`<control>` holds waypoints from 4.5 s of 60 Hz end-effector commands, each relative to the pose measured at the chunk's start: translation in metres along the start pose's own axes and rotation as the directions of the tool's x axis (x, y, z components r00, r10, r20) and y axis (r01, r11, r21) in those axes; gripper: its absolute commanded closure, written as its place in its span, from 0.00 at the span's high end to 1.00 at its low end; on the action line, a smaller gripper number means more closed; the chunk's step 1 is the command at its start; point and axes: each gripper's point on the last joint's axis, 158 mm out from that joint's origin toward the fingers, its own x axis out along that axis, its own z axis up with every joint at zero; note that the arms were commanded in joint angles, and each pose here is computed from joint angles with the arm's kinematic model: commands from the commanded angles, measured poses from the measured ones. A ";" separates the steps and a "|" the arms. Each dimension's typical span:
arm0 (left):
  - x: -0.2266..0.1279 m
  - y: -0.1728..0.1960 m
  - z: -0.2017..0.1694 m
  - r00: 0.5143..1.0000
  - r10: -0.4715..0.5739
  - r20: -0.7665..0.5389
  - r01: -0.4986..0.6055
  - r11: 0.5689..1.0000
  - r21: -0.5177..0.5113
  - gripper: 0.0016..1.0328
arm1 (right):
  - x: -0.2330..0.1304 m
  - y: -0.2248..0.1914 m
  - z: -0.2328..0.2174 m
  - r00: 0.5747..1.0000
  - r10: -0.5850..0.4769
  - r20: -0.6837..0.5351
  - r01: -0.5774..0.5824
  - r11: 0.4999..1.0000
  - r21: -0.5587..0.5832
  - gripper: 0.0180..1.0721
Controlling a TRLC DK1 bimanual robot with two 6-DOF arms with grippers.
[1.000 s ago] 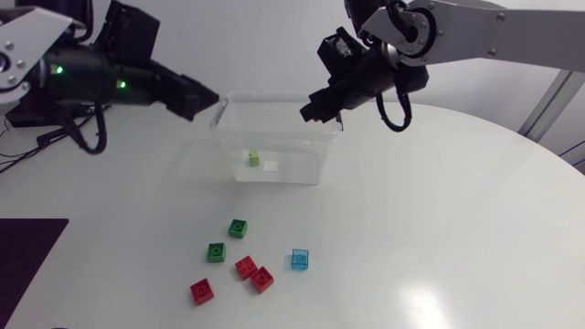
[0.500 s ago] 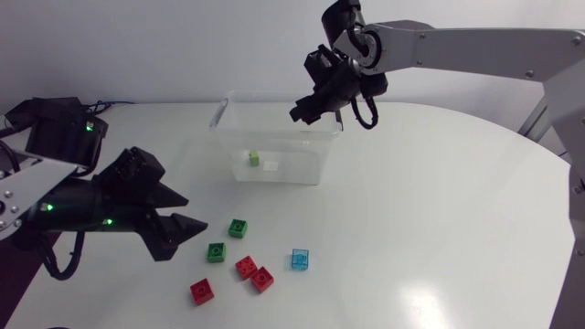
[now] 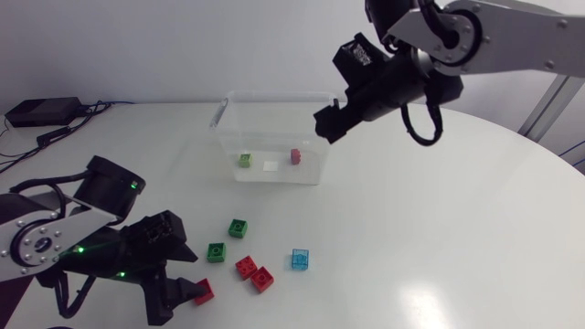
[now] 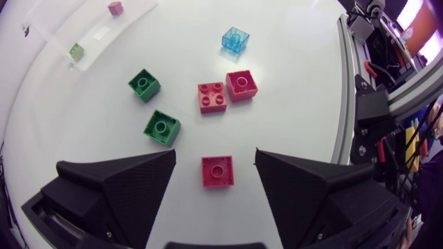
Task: Place the duplo bricks in the container
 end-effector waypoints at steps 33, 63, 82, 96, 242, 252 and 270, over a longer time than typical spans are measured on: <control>0.055 -0.008 -0.054 0.969 -0.120 -0.218 0.126 0.992 0.010 0.50 | 0.002 0.113 -0.138 0.949 0.203 -0.241 -0.248 0.953 -0.175 0.90; 0.015 0.008 -0.009 0.995 -0.011 -0.095 0.017 0.998 0.068 0.21 | 0.055 0.152 -0.183 0.887 0.251 -0.388 -0.382 0.872 -0.307 0.90; -0.057 0.047 0.061 0.989 0.132 0.070 -0.136 0.990 0.048 0.21 | 0.073 0.160 -0.194 0.869 0.224 -0.441 -0.396 0.849 -0.349 0.87; -0.083 0.086 0.113 0.956 0.214 0.200 -0.212 0.977 -0.032 0.22 | 0.086 0.158 -0.200 0.856 0.214 -0.470 -0.403 0.846 -0.349 0.73; 0.021 0.065 0.025 0.997 0.038 0.073 -0.049 0.988 0.148 0.86 | 0.036 -0.006 0.035 0.999 -0.034 -0.006 0.033 0.996 -0.079 0.94; 0.045 0.064 0.015 1.000 0.000 0.006 -0.001 0.981 0.194 0.86 | 0.009 0.037 -0.014 0.998 0.024 -0.063 -0.031 0.995 -0.099 0.94; 0.068 0.070 0.011 0.998 -0.025 -0.055 0.037 0.974 0.224 0.73 | 0.010 0.121 -0.103 0.957 0.150 -0.249 -0.175 0.981 -0.084 0.94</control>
